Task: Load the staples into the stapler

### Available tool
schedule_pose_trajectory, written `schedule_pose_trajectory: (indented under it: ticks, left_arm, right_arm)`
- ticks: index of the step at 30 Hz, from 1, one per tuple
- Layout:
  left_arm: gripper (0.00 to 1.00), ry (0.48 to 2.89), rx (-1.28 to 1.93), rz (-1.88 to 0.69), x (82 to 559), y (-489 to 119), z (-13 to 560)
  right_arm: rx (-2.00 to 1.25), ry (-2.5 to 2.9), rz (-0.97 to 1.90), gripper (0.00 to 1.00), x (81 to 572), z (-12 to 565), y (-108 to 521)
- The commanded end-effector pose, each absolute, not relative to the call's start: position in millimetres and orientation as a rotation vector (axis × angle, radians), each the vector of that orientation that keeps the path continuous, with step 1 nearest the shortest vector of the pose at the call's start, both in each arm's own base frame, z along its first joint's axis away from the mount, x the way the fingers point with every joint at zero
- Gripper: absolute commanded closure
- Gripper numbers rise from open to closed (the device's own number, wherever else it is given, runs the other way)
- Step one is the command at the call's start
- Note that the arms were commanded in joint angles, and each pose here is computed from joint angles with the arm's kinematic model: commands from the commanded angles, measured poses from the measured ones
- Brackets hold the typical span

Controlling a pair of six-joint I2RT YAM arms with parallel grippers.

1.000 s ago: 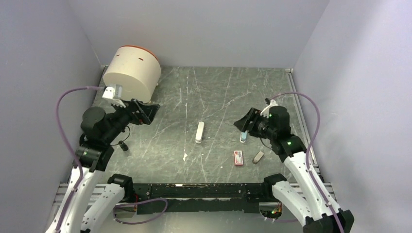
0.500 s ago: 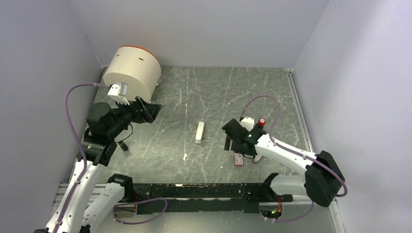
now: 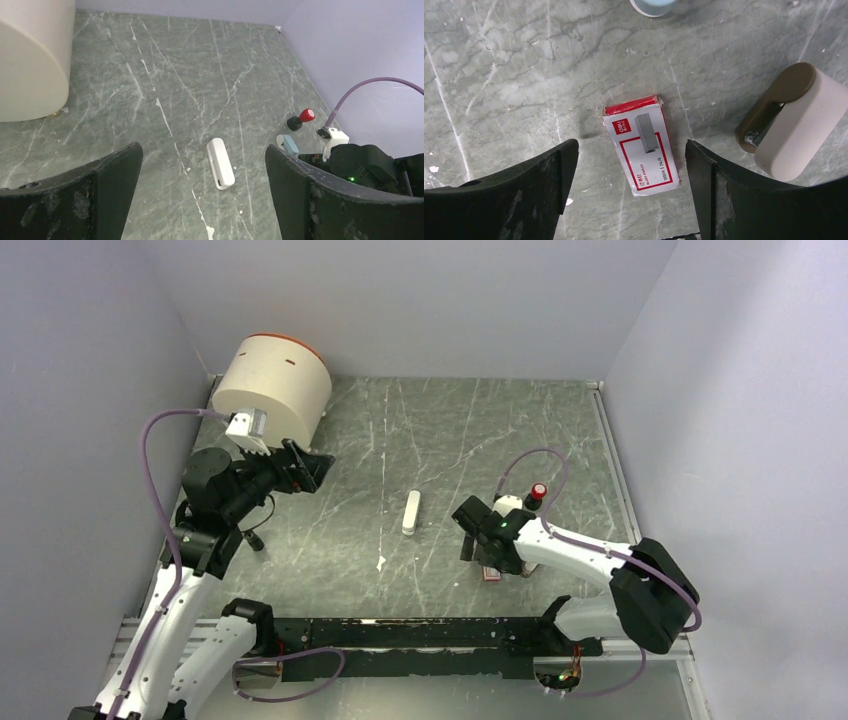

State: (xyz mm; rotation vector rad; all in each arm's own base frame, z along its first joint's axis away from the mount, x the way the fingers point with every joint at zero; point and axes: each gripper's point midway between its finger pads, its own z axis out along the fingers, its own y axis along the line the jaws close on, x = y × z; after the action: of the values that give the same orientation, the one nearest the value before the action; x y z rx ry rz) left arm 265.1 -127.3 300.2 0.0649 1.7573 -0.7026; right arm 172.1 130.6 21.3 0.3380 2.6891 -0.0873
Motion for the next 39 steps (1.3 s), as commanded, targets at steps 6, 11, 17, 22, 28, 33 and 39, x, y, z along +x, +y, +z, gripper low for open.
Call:
schedule_pose_trajectory:
  ticks: [6, 11, 17, 22, 28, 33, 39]
  left_arm:
    - [0.03, 1.77, 0.058, -0.673, 269, -123, 289]
    - [0.03, 1.796, 0.036, -0.679, 270, -123, 278]
    - [0.03, 1.813, 0.001, -0.691, 270, -122, 271]
    - [0.03, 1.835, -0.022, -0.711, 268, -124, 263]
    - [0.03, 1.869, -0.041, -0.774, 266, -131, 254]
    - [0.03, 1.909, -0.059, -0.799, 265, -134, 245]
    - [0.03, 1.956, -0.094, -0.827, 266, -138, 234]
  right_arm:
    - [0.379, 2.727, -0.043, 0.34, 163, 6, 134]
    - [0.343, 2.726, -0.054, 0.45, 165, 4, 134]
    - [0.28, 2.691, 0.016, 0.49, 184, 7, 153]
    - [0.201, 2.641, 0.053, 0.51, 213, 10, 176]
    - [0.104, 2.574, 0.055, 0.54, 261, 8, 200]
    - [0.0, 2.522, 0.058, 0.59, 304, 7, 217]
    - [-0.237, 2.455, 0.068, 0.59, 351, 9, 246]
